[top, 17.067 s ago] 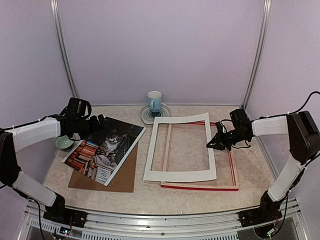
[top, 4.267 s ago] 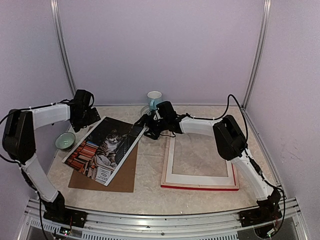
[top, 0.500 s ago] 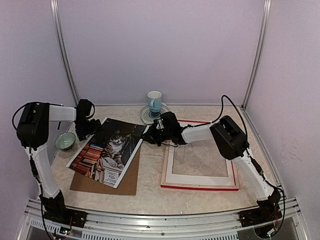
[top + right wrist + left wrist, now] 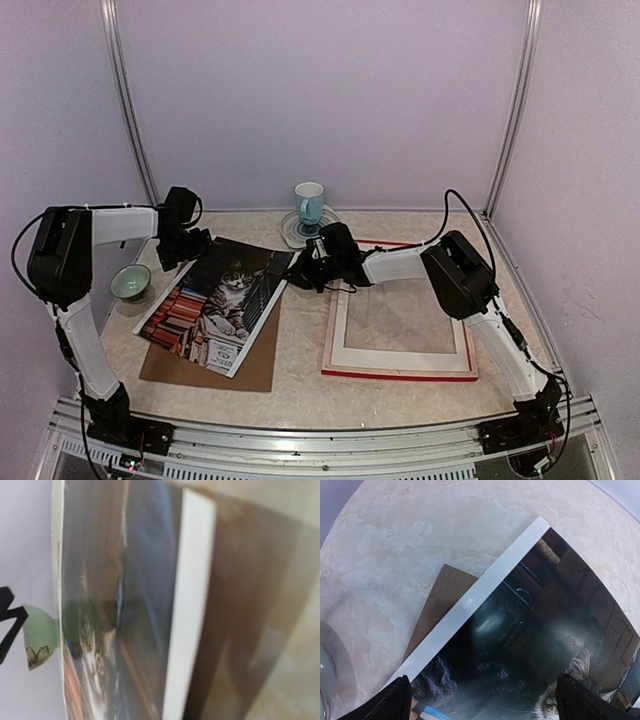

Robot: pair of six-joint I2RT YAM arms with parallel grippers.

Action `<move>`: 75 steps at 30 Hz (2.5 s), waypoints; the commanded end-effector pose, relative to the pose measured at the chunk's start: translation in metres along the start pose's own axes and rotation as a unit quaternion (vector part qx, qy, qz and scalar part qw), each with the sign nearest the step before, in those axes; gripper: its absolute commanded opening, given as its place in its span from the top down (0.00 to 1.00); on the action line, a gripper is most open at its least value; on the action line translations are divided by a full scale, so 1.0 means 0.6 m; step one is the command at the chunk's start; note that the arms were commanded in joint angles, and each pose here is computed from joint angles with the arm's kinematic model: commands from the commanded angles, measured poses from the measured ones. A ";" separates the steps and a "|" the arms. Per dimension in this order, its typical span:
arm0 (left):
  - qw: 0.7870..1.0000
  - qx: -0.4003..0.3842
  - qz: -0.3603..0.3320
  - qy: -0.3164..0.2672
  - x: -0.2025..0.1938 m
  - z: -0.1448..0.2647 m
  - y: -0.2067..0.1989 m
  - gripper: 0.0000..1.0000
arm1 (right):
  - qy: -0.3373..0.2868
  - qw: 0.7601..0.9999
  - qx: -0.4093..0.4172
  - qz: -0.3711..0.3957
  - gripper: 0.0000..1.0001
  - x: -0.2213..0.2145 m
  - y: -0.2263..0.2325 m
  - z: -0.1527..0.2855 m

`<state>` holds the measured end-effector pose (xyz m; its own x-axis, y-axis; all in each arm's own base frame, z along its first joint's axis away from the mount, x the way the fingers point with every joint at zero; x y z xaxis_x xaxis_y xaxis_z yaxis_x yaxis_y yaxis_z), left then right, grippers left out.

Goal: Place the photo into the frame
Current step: Pick up the photo from the backboard, then pass from the right arm to the left

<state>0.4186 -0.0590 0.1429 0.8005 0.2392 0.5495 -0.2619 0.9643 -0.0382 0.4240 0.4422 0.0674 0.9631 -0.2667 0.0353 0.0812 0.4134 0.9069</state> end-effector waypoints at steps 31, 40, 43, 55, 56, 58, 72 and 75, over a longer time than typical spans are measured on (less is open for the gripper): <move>0.990 0.020 -0.112 -0.081 -0.024 0.132 -0.101 0.01 | -0.002 0.996 0.092 0.003 1.00 0.019 0.074 0.042; 0.970 0.041 -0.200 -0.130 -0.124 0.216 -0.168 0.01 | 0.006 0.995 0.102 -0.004 1.00 0.015 0.103 0.061; 0.961 0.057 -0.232 -0.138 -0.156 0.228 -0.185 0.01 | 0.013 0.993 0.113 -0.009 1.00 0.012 0.112 0.065; 0.928 0.105 -0.326 -0.146 -0.253 0.215 -0.265 0.01 | 0.018 0.992 0.125 -0.004 1.00 0.004 0.133 0.073; 0.928 0.103 -0.327 -0.145 -0.256 0.214 -0.269 0.01 | 0.018 0.992 0.125 -0.003 1.00 0.003 0.133 0.073; 0.928 0.101 -0.331 -0.141 -0.263 0.208 -0.274 0.01 | 0.018 0.992 0.127 -0.003 1.00 0.003 0.134 0.075; 0.923 0.111 -0.349 -0.119 -0.297 0.161 -0.273 0.07 | 0.017 0.992 0.128 -0.004 1.00 0.000 0.131 0.078; 0.922 0.112 -0.350 -0.118 -0.300 0.159 -0.273 0.13 | 0.017 0.992 0.126 -0.005 1.00 0.001 0.129 0.077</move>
<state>0.2668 -0.2708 0.1351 0.6860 -0.4990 0.5295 0.1673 0.8165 0.5526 0.4211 0.4348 0.1317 0.9691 -0.2460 -0.0159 0.0711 0.2173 0.9735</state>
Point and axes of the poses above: each gripper's point midway between its finger pads, its own z axis back along the fingers, its own y axis along the line the jaws close on, x = y × z, the point moved 8 cm from there along z, back along the fingers, and after that the axes turned 9 degrees about -z, right-handed, at the moved point
